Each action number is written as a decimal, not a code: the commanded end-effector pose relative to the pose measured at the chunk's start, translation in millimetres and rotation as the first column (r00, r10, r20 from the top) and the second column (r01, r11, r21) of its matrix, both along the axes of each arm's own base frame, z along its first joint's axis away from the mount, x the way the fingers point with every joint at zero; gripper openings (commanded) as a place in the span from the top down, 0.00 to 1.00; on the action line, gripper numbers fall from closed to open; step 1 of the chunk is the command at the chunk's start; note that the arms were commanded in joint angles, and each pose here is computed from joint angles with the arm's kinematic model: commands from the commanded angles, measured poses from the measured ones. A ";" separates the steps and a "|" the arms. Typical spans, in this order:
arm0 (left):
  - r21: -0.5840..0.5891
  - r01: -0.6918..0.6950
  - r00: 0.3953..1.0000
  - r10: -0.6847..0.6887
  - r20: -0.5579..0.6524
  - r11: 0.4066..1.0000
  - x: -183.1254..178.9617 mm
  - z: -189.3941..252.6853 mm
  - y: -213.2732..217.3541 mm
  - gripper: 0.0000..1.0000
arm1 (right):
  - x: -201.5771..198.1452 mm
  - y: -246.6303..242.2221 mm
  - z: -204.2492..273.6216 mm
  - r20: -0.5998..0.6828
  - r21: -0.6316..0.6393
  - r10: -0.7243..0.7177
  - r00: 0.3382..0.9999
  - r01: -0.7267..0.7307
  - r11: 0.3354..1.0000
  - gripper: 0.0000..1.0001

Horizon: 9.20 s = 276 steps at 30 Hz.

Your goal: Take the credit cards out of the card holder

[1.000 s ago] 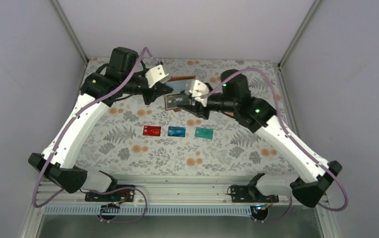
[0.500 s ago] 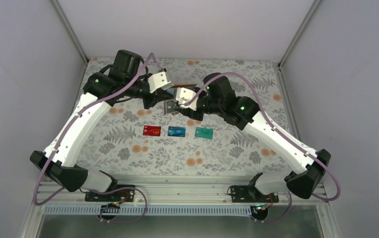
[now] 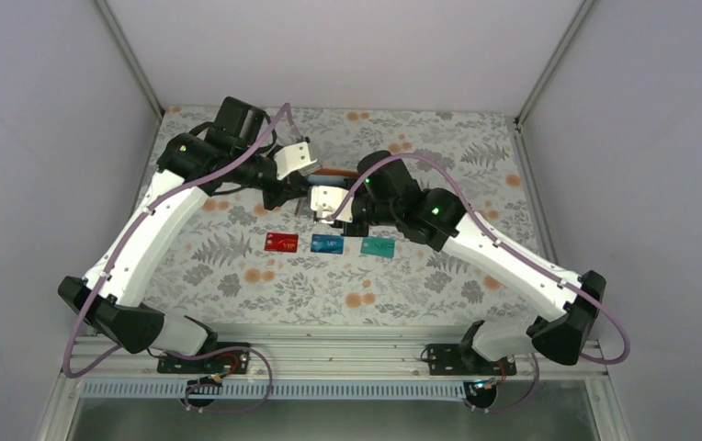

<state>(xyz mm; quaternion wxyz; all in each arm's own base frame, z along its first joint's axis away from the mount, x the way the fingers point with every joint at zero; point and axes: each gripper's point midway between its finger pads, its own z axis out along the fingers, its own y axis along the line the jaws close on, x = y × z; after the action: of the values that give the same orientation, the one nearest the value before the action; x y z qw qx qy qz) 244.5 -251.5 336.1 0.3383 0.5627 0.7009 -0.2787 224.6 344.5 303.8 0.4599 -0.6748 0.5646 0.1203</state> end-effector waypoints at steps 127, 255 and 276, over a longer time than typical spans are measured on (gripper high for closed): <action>-0.059 0.100 0.991 -0.105 -0.087 0.993 -15.8 -19.0 -17.7 0.98 | -52.0 -8.6 -32.9 -0.058 0.008 0.008 0.998 -0.008 1.000 0.69; -0.029 0.163 0.956 -0.165 -0.240 0.986 -36.5 -85.2 -17.4 0.98 | -13.6 -25.2 -23.3 -0.173 0.147 -0.064 0.983 0.090 0.985 0.96; -0.094 0.216 0.930 -0.234 -0.283 0.972 -51.6 -81.1 -20.7 0.98 | -16.8 -15.5 -60.7 -0.249 0.161 -0.012 0.968 0.054 0.985 0.92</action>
<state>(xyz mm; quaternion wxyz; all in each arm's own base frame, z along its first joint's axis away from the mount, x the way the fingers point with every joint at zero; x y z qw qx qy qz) 210.6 -267.3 247.4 0.2208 0.5743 0.6898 -0.3815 198.7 324.3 241.8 0.4160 -0.6191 0.6238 0.2334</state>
